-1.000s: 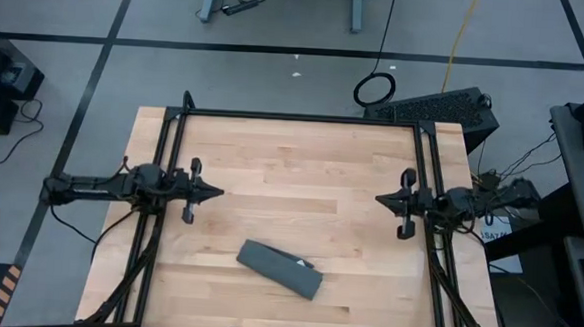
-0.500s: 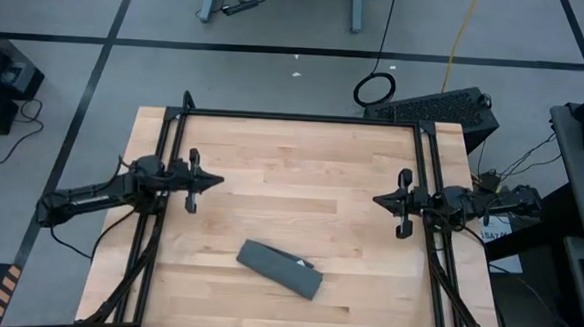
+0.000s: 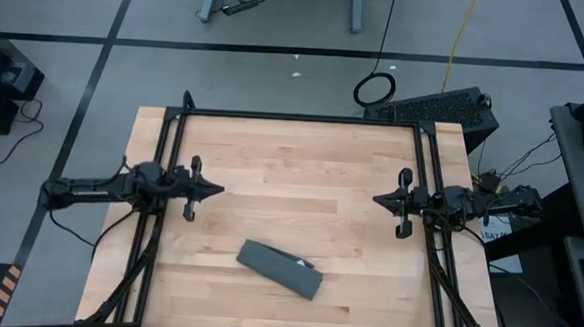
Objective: Roll towel
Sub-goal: Return to Home Position
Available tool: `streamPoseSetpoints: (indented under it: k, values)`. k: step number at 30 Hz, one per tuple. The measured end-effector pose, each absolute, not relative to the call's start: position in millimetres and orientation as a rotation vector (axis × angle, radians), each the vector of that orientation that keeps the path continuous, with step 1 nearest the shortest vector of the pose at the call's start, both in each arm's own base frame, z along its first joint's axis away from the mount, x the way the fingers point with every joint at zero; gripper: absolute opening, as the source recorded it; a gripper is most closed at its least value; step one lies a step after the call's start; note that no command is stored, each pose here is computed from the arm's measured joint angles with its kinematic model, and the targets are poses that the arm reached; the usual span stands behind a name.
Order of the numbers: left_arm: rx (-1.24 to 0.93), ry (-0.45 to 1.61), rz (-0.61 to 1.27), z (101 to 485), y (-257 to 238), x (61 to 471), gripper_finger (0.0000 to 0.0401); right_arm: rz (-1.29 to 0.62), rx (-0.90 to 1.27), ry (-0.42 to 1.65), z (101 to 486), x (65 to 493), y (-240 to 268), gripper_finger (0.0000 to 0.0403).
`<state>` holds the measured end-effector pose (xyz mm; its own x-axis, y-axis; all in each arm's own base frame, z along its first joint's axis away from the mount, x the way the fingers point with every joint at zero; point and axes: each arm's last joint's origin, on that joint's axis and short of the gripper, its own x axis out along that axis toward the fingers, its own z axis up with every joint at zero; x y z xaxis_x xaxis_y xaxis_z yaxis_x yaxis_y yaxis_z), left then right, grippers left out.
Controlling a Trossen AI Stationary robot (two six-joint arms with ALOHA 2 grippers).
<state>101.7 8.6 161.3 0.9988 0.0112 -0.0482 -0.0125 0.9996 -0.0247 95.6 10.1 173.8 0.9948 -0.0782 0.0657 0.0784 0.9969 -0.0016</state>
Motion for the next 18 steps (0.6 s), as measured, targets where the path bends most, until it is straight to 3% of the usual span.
streamPoseSetpoints:
  k: [18]
  values:
    - [0.031, 0.030, -0.031, 162.5, 0.2, 100.4, 0.0001, -0.002, 0.017, -0.054, 172.6, 95.9, 12.4, 0.0000]
